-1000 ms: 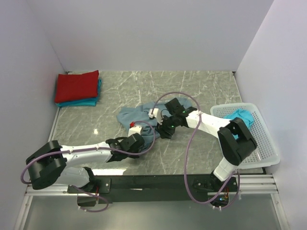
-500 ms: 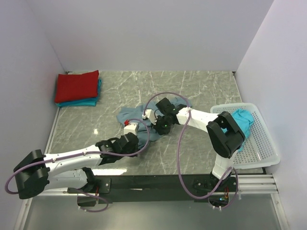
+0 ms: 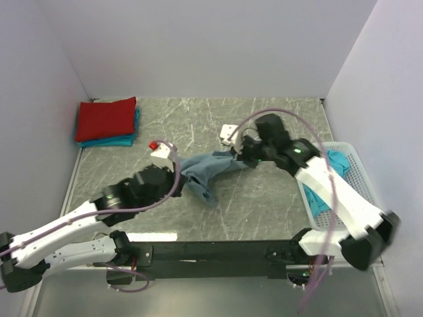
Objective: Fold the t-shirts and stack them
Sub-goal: Flatten the tshirt out
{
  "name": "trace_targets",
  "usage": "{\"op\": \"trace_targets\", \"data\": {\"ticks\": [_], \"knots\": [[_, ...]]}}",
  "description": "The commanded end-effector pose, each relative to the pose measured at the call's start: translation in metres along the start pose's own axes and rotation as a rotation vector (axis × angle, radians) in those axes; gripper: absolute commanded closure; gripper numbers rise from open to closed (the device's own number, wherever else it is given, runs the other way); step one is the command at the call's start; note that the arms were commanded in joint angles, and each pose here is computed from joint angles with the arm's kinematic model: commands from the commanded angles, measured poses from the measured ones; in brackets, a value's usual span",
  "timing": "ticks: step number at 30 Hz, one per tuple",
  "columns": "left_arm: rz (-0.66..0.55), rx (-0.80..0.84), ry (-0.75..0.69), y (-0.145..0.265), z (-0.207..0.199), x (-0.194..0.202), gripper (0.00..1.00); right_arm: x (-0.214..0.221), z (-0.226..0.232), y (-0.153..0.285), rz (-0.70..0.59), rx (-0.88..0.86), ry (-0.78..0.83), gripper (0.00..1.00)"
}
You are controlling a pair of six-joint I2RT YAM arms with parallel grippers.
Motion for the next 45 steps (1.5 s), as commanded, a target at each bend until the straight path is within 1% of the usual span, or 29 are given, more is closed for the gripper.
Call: {"op": "trace_targets", "data": {"ticks": [1,3,4,5,6,8,9,11,12,13,14,15,16,17,20,21,24,25,27,30,34,37,38,40,41,43,44,45], "knots": [[-0.195,0.095,-0.111,0.039,-0.005,-0.065,1.00,-0.039,0.014,0.073,-0.177,0.045,0.105,1.00],[-0.251,0.204,-0.154,0.056,-0.018,-0.086,1.00,-0.048,0.020,0.101,-0.230,0.035,0.129,1.00],[-0.314,0.244,-0.189,0.072,-0.022,-0.108,0.99,-0.062,0.022,0.127,-0.296,0.062,0.151,1.00],[-0.338,0.328,-0.215,0.083,-0.032,-0.117,1.00,-0.066,0.023,0.138,-0.322,0.072,0.154,1.00],[-0.393,0.373,-0.221,0.099,-0.038,-0.140,0.99,-0.073,0.021,0.157,-0.361,0.103,0.152,1.00],[-0.433,0.438,-0.249,0.114,-0.047,-0.157,0.99,-0.079,0.030,0.175,-0.425,0.076,0.152,1.00],[-0.454,0.472,-0.251,0.125,-0.052,-0.170,0.99,-0.075,0.029,0.176,-0.425,0.075,0.137,1.00],[-0.463,0.484,-0.246,0.131,-0.054,-0.179,0.99,-0.064,0.037,0.165,-0.408,0.005,0.132,1.00],[-0.461,0.504,-0.249,0.134,-0.057,-0.183,0.99,-0.046,0.038,0.142,-0.361,-0.047,0.099,0.80],[-0.457,0.510,-0.249,0.135,-0.057,-0.183,0.99,-0.037,0.044,0.132,-0.355,-0.097,0.091,0.69],[-0.452,0.514,-0.246,0.134,-0.058,-0.182,0.99,-0.029,0.054,0.120,-0.360,-0.185,0.090,0.60],[-0.444,0.515,-0.240,0.132,-0.059,-0.180,0.99,-0.008,0.058,0.094,-0.339,-0.255,0.063,0.48],[-0.440,0.515,-0.236,0.132,-0.059,-0.178,0.99,0.000,0.063,0.084,-0.348,-0.291,0.063,0.45],[-0.435,0.518,-0.230,0.131,-0.058,-0.174,0.99,0.013,0.063,0.063,-0.360,-0.322,0.049,0.41],[-0.447,0.514,-0.218,0.130,-0.056,-0.172,0.99,0.026,0.056,0.039,-0.377,-0.276,0.019,0.34],[-0.444,0.511,-0.216,0.130,-0.055,-0.168,1.00,0.033,0.054,0.029,-0.375,-0.270,0.021,0.33],[-0.436,0.506,-0.215,0.128,-0.054,-0.163,1.00,0.048,0.060,-0.001,-0.291,-0.293,0.001,0.33],[-0.435,0.505,-0.216,0.128,-0.053,-0.162,1.00,0.055,0.063,-0.016,-0.244,-0.314,-0.008,0.33],[-0.429,0.501,-0.213,0.126,-0.052,-0.159,1.00,0.063,0.076,-0.031,-0.189,-0.385,-0.007,0.34],[-0.423,0.501,-0.218,0.126,-0.051,-0.155,0.99,0.063,0.087,-0.031,-0.174,-0.461,-0.004,0.37],[-0.435,0.499,-0.221,0.125,-0.050,-0.152,1.00,0.069,0.088,-0.042,-0.147,-0.455,0.007,0.37],[-0.446,0.500,-0.223,0.126,-0.049,-0.153,1.00,0.067,0.093,-0.049,-0.108,-0.503,-0.005,0.53],[-0.446,0.499,-0.224,0.126,-0.049,-0.153,1.00,0.065,0.096,-0.049,-0.095,-0.524,-0.006,0.67],[-0.443,0.498,-0.230,0.127,-0.048,-0.151,1.00,0.058,0.097,-0.044,-0.057,-0.551,-0.009,0.86],[-0.446,0.468,-0.224,0.127,-0.043,-0.151,1.00,0.053,0.096,-0.036,-0.042,-0.540,-0.001,1.00],[-0.441,0.455,-0.223,0.129,-0.039,-0.148,1.00,0.046,0.086,-0.024,-0.033,-0.451,0.032,1.00],[-0.456,0.456,-0.221,0.135,-0.036,-0.149,1.00,0.041,0.071,-0.010,0.006,-0.336,0.056,1.00],[-0.463,0.462,-0.223,0.139,-0.035,-0.148,1.00,0.032,0.060,0.009,-0.012,-0.240,0.127,1.00]]}}
Point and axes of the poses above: each gripper's point midway between its finger pads, its own y axis back along the fingers, its own z axis along the line the jaws close on, x = y × z, the point moved 4 cm from there along y, back along the fingers, and after that the axes turned 15 degrees about -y, right-handed, at the moved point
